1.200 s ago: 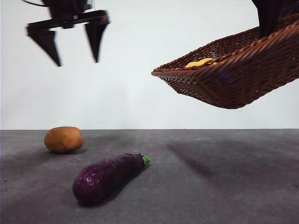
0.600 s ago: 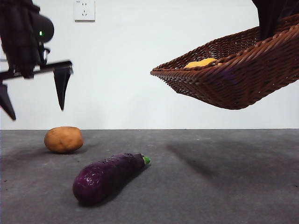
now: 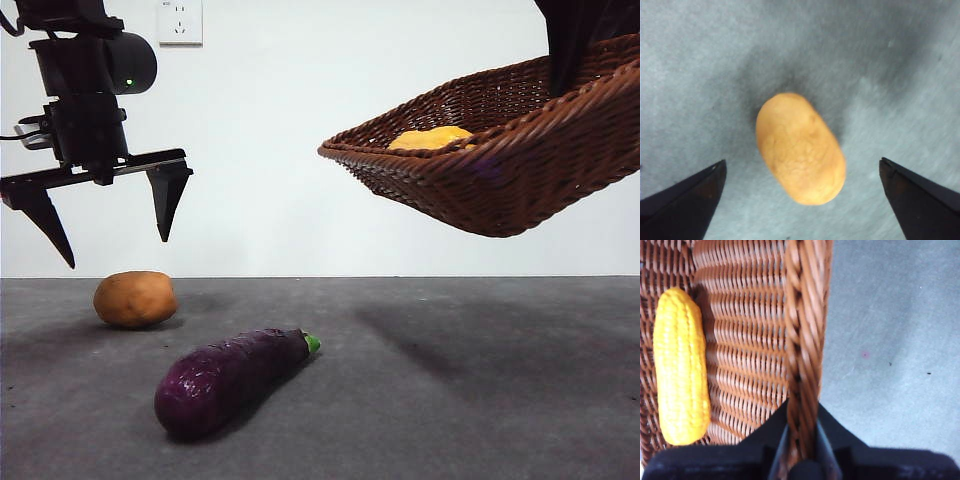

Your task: Help me put the vegetables on the table into the basket

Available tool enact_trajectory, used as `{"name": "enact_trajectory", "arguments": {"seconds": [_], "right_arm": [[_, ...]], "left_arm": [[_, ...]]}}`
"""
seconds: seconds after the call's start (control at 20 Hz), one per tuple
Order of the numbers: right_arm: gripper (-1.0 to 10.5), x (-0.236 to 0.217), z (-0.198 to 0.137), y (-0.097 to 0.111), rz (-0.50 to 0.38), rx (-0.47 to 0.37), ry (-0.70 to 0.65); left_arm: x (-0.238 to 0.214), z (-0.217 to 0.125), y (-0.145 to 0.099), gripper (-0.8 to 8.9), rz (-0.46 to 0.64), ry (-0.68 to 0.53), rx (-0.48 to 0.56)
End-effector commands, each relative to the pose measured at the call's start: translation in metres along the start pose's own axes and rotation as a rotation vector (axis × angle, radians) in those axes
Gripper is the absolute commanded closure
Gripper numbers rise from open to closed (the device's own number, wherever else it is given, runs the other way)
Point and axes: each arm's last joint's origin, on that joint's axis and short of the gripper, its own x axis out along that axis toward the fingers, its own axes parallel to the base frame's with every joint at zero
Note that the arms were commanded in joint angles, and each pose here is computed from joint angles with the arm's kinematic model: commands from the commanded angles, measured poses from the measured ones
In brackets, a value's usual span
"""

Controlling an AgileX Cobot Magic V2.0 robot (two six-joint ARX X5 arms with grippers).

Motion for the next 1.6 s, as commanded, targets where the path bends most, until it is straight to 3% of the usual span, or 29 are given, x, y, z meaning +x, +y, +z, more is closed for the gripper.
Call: {"name": "enact_trajectory", "arguments": {"seconds": [0.05,0.3,0.45,0.55,0.75,0.8,0.9,1.0,1.2,1.3,1.45,1.6], "right_arm": [[9.5,0.001,0.002,0.0,0.01,-0.014,-0.011],[9.5,0.003,0.001,0.0,0.011,-0.03,-0.004],[9.5,0.005,0.0,0.0,0.011,-0.034,0.004],[9.5,0.005,0.0,0.0,0.011,-0.035,0.004],[9.5,0.005,0.0,0.0,0.011,-0.046,0.007],[9.5,0.005,0.0,0.0,0.011,-0.05,0.009],[9.5,0.005,0.0,0.0,0.011,-0.052,0.005],[9.5,0.005,0.0,0.0,0.012,-0.052,0.007],[9.5,0.005,0.0,0.0,0.011,-0.052,0.005],[9.5,0.005,0.0,0.0,0.011,-0.052,0.004],[9.5,0.005,0.001,0.0,0.011,-0.045,0.002],[9.5,0.005,0.0,0.0,0.012,-0.017,0.005]], "left_arm": [[0.012,-0.003,0.0,2.18,0.025,0.015,-0.046],[0.038,-0.005,-0.004,2.18,0.018,0.071,-0.048],[0.045,-0.008,-0.006,2.21,0.043,0.045,-0.036],[0.053,-0.009,-0.005,2.76,0.061,0.059,-0.022],[0.067,-0.011,-0.003,2.96,0.09,0.08,-0.013],[0.067,-0.011,-0.004,4.04,0.087,0.074,-0.006],[0.067,-0.011,-0.003,7.16,0.095,0.076,0.02],[0.067,-0.012,-0.003,8.18,0.113,0.061,0.059],[0.057,-0.01,-0.01,8.22,0.048,0.055,0.226],[0.04,-0.006,-0.02,8.22,-0.037,0.058,0.389],[0.002,-0.02,-0.035,8.22,-0.3,0.144,0.685],[-0.038,-0.048,-0.045,8.22,-0.463,0.195,0.84]]}}
